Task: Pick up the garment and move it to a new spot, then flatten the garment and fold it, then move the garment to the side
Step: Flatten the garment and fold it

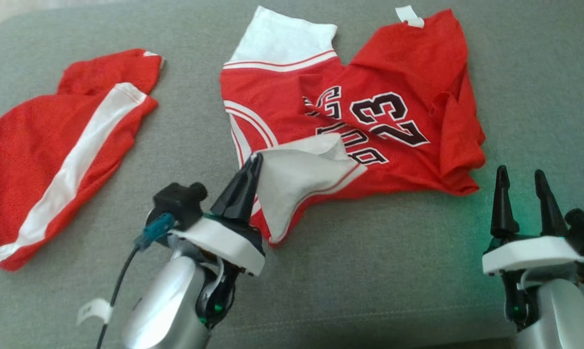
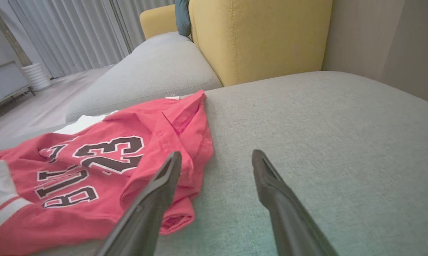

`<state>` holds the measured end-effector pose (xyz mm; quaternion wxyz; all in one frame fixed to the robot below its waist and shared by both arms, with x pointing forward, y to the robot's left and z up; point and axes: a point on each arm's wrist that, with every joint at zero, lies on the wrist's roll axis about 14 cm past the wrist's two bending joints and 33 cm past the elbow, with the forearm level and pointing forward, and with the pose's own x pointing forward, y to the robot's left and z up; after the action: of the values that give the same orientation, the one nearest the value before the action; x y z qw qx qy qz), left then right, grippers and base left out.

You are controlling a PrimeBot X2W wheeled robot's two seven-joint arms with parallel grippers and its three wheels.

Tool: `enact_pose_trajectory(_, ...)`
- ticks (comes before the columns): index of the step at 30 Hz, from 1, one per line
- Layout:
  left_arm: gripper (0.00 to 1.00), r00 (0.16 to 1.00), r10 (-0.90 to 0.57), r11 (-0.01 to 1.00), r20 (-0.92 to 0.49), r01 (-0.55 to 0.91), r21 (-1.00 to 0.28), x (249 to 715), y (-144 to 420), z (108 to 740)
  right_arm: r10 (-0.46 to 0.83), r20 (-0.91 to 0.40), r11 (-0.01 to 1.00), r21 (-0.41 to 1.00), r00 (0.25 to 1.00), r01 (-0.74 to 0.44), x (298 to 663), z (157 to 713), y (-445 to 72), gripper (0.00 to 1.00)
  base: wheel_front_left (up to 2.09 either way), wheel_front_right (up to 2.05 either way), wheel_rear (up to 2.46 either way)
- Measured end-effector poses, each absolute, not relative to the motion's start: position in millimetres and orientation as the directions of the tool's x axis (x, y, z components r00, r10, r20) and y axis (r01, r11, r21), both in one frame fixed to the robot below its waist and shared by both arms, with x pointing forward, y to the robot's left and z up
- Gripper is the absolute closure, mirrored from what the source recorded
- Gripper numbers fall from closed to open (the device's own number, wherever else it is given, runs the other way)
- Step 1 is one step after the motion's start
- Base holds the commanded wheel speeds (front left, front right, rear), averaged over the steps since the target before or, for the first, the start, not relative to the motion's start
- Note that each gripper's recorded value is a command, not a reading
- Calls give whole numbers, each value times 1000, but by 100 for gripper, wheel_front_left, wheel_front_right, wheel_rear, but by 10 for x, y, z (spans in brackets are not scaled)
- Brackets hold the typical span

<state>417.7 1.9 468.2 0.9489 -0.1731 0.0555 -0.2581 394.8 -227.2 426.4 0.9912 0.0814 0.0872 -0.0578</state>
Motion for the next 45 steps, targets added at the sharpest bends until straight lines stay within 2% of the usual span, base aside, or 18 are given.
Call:
enact_pose_trajectory(10, 100, 886, -464, 828, 1, 434, -354, 4055, 196, 4745, -31, -272, 890, 430, 962, 150, 4107, 4099, -1981, 0, 0, 0, 0)
enact_pose_trajectory(16, 100, 886, -464, 828, -1, 434, -355, 4051, 197, 4735, -1, -312, 836, 522, 950, 172, 4149, 3982, -1852, 0, 0, 0, 0)
enact_pose_trajectory(34, 100, 879, -476, 826, -8, 444, -349, 4042, 161, 4708, 50, -273, 811, 572, 961, 120, 4294, 4060, -1625, 0, 0, 0, 0)
enact_pose_trajectory(45, 100, 877, -480, 823, -11, 446, -351, 4027, 163, 4696, 39, -258, 837, 536, 965, 109, 4332, 4081, -1655, 0, 0, 0, 0)
